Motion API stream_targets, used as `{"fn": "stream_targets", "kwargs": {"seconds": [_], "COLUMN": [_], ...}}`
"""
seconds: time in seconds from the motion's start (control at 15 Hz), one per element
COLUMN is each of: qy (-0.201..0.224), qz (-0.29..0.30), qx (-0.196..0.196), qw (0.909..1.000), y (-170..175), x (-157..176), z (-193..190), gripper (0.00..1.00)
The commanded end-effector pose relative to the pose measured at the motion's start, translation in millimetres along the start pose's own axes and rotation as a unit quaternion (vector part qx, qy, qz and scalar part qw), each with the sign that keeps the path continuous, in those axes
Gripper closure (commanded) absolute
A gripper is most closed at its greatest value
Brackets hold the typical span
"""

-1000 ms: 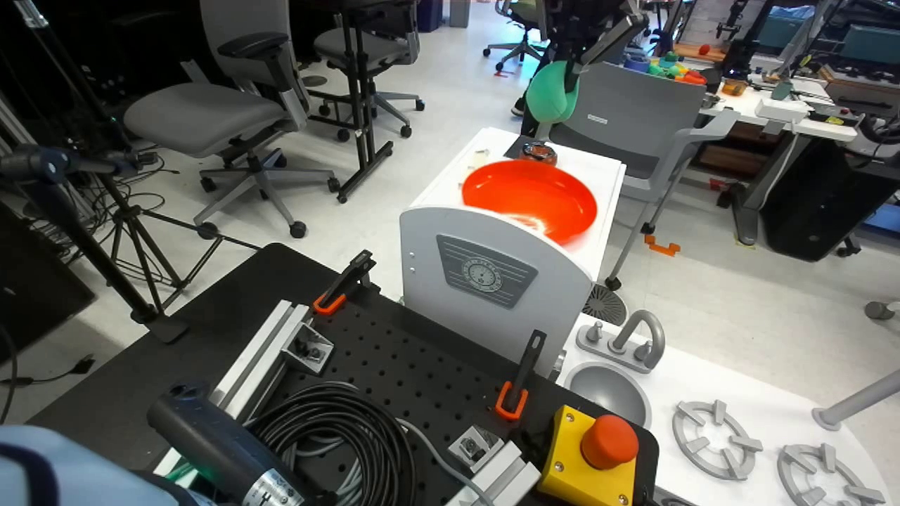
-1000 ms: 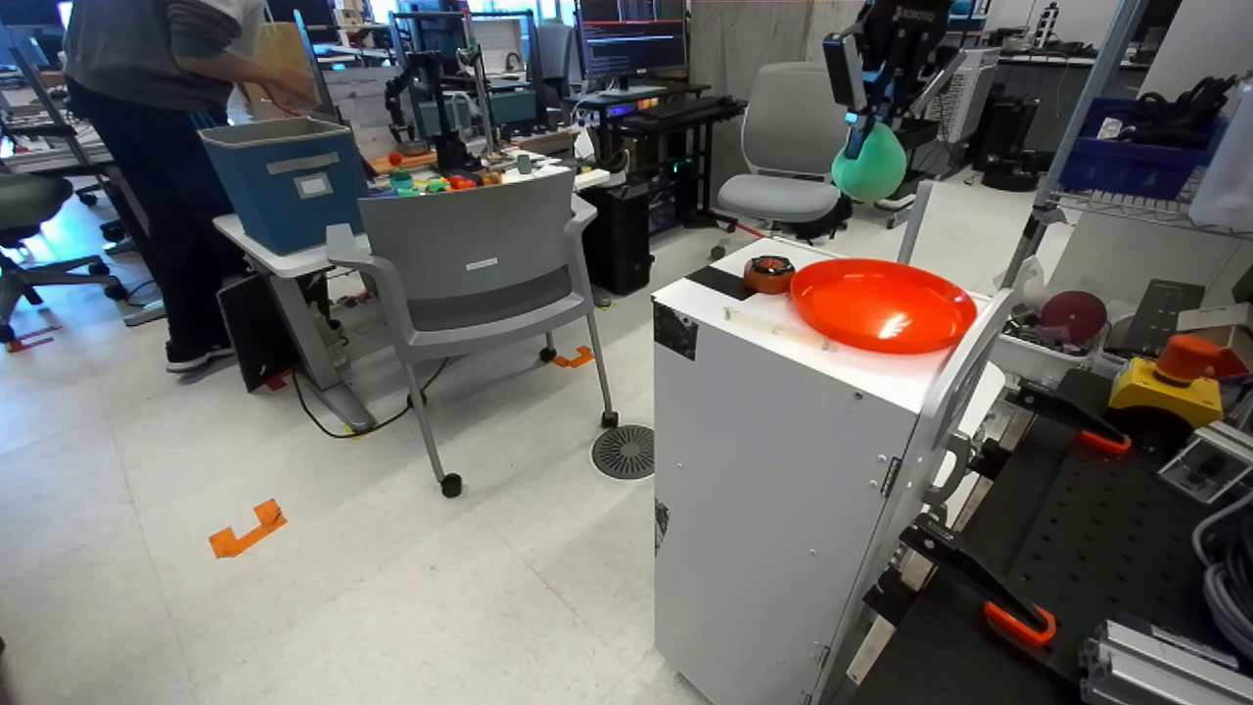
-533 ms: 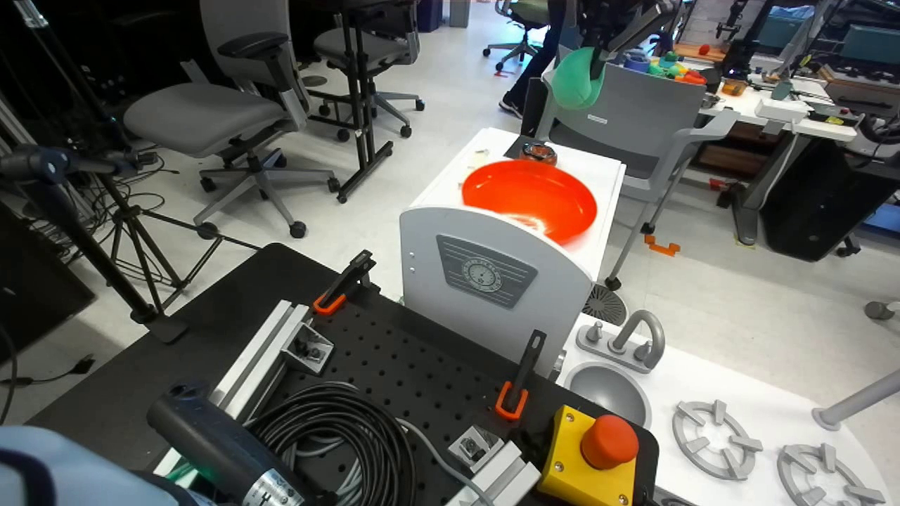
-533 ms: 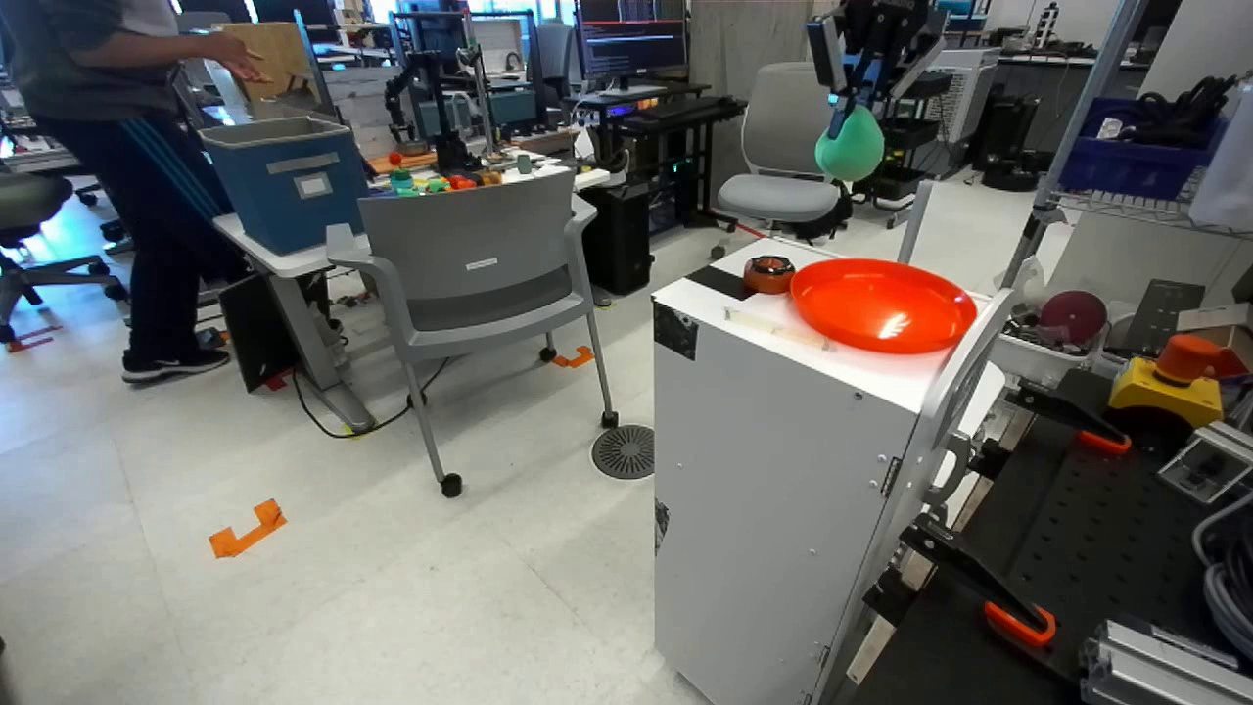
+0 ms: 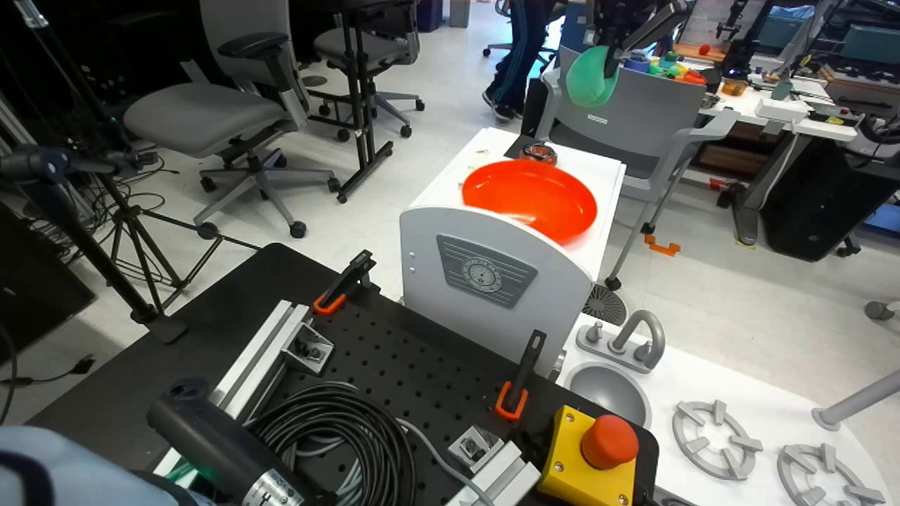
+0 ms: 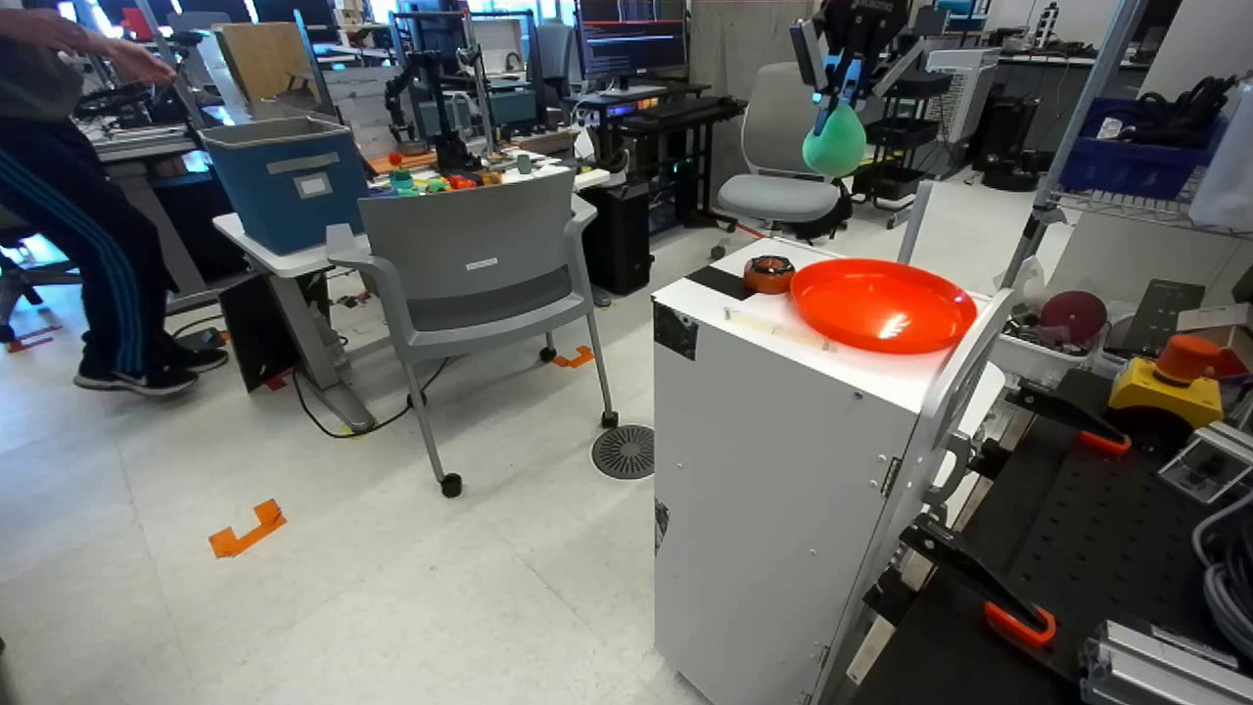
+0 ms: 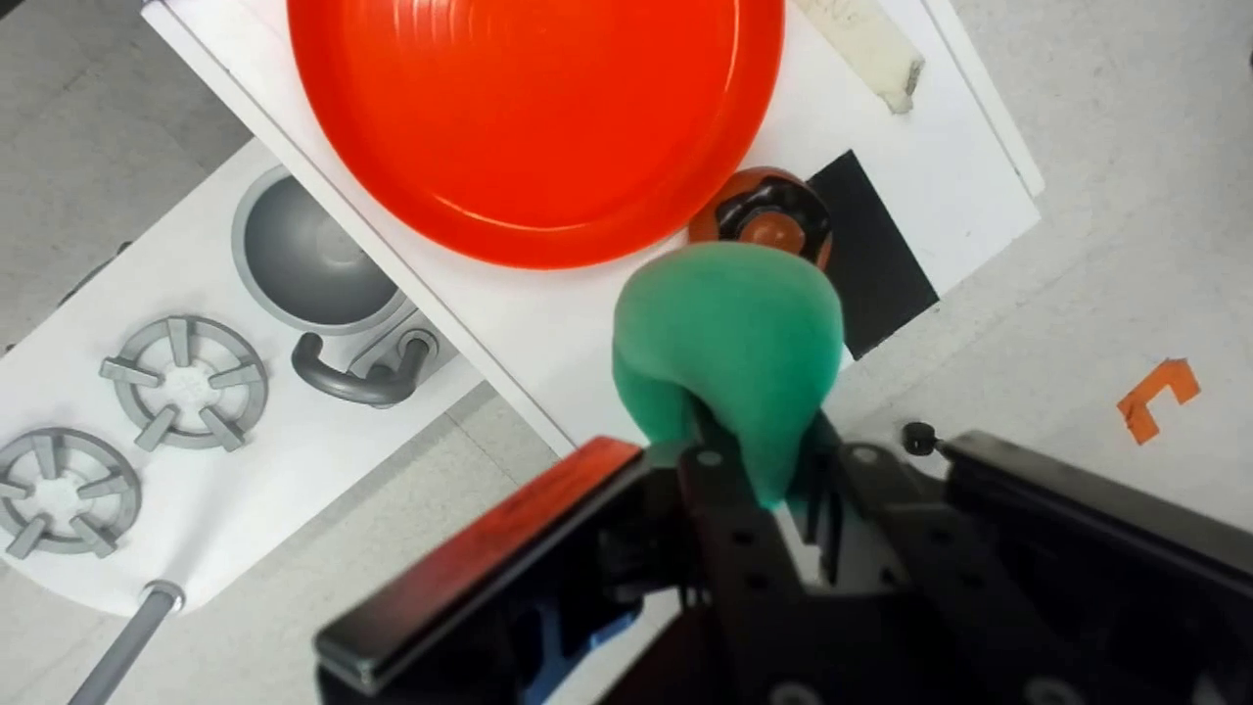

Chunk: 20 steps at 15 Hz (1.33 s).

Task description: Pick up the green plush toy from the orange plate and put it on the counter

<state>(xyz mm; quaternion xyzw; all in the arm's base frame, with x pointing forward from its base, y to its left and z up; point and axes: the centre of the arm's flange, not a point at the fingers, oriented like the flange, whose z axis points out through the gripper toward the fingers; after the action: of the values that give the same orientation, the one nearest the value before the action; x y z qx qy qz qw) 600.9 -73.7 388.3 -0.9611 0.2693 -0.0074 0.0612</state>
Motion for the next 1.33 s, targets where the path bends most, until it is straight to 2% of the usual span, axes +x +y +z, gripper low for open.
{"fn": "stream_targets", "kwargs": {"seconds": [0.0,1.27], "qy": [0.004,0.031], "qz": [0.014,-0.010], "qx": [0.004,-0.005], "qw": [0.9999,0.9995], "y": [-5,-20], "x": [18,12], "z": [-3,3], "gripper": [0.96,0.96]}}
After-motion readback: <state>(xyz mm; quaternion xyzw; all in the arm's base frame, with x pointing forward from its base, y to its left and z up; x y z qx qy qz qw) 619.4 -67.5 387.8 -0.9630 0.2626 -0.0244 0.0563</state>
